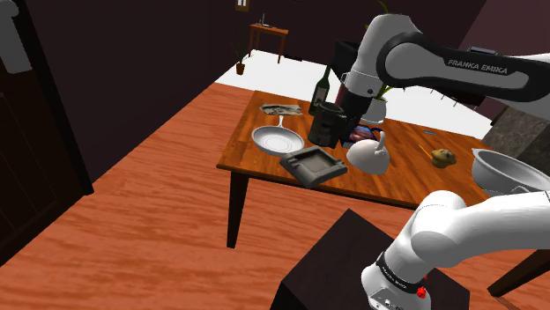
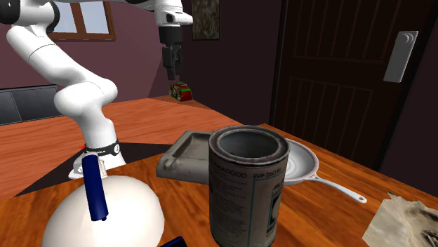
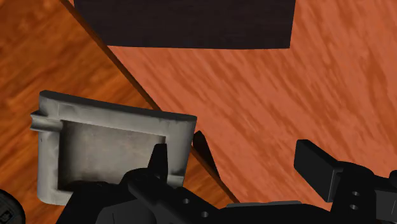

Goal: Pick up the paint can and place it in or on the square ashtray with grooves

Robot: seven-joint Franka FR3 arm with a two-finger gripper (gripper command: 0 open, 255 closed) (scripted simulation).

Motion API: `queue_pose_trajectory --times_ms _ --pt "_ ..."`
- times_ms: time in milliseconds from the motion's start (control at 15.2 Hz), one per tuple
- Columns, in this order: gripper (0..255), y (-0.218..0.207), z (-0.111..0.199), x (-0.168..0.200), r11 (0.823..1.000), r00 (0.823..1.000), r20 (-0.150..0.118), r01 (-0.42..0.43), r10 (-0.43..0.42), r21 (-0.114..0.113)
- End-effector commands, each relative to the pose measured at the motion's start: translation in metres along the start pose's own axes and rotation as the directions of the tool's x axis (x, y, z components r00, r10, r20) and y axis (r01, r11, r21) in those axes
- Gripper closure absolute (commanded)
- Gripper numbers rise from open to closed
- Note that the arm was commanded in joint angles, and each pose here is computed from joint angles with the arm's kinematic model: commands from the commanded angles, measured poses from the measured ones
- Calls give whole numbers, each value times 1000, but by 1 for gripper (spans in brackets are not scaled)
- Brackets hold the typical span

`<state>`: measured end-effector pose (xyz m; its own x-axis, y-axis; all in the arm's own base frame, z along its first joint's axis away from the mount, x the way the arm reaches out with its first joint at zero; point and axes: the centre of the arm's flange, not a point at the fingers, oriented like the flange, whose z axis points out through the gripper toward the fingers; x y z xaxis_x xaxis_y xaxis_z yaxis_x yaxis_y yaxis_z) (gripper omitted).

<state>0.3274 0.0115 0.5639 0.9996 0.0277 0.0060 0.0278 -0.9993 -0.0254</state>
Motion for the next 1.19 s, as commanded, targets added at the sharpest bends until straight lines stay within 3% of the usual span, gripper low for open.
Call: queue_pose_trajectory --times_ms 0,1122 --pt "0 0 0 0 1000 1000 0 0 0 0" --pt "0 184 15 114 1000 999 -37 -2 1 -29"
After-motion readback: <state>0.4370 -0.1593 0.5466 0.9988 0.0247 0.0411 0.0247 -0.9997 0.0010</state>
